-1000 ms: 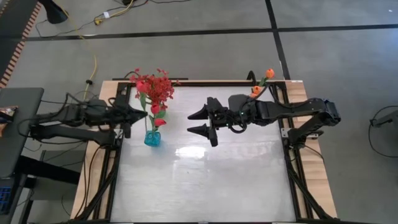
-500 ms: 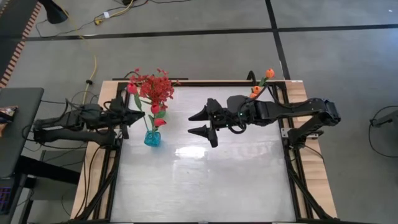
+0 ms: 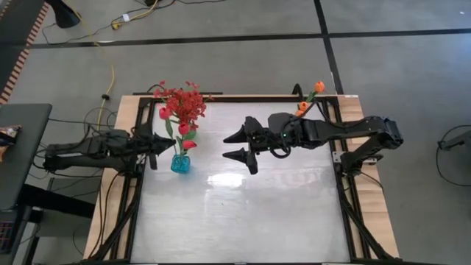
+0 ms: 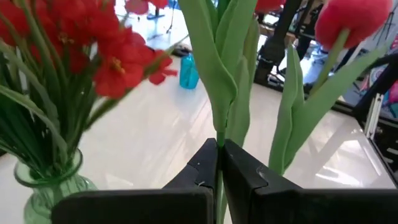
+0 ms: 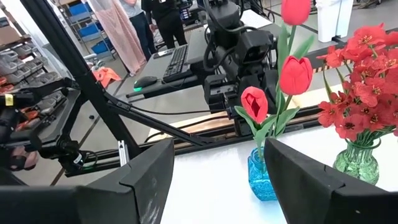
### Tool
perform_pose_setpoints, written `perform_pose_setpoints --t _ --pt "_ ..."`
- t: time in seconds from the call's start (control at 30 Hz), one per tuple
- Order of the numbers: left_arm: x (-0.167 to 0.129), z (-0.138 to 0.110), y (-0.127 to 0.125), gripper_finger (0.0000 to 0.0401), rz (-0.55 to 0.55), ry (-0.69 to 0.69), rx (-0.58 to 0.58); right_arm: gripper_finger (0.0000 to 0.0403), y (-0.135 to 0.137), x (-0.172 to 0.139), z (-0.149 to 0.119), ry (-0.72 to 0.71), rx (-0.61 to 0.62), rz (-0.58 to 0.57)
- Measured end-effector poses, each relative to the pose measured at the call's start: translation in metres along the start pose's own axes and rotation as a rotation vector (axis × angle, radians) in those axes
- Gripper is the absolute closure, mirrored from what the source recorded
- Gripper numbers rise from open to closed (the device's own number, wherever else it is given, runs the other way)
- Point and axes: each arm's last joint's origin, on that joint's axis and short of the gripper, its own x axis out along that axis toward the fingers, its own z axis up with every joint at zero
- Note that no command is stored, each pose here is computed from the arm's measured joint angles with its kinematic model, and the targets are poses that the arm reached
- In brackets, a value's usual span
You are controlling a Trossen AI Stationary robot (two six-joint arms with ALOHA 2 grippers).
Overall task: Sort flowers into vase by color
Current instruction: Put the red tulip into the left blue vase, then return to Home Position
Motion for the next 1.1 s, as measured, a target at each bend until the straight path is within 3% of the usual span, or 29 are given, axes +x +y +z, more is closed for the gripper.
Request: perform_pose_setpoints --t 0.4,0.67,0.83,1.1 --pt "0.001 -0.007 0.002 0.0397 0.008 0.059 -0.047 0.0126 0.000 0.000 0.000 -0.001 0.000 0.000" --pt "0.001 -0.011 0.003 0.0337 0.020 0.099 -0.038 0.0126 0.000 0.000 0.000 -0.001 0.001 0.000" --pt "0.000 -0.011 0.001 0.0299 -0.031 0.129 -0.048 0.0126 0.000 0.000 -0.001 0.009 0.000 -0.003" --pt "-0.014 -0.008 0.003 0.0271 -0.008 0.253 -0.176 0.0126 0.000 -0.005 0.001 0.018 0.000 -0.006"
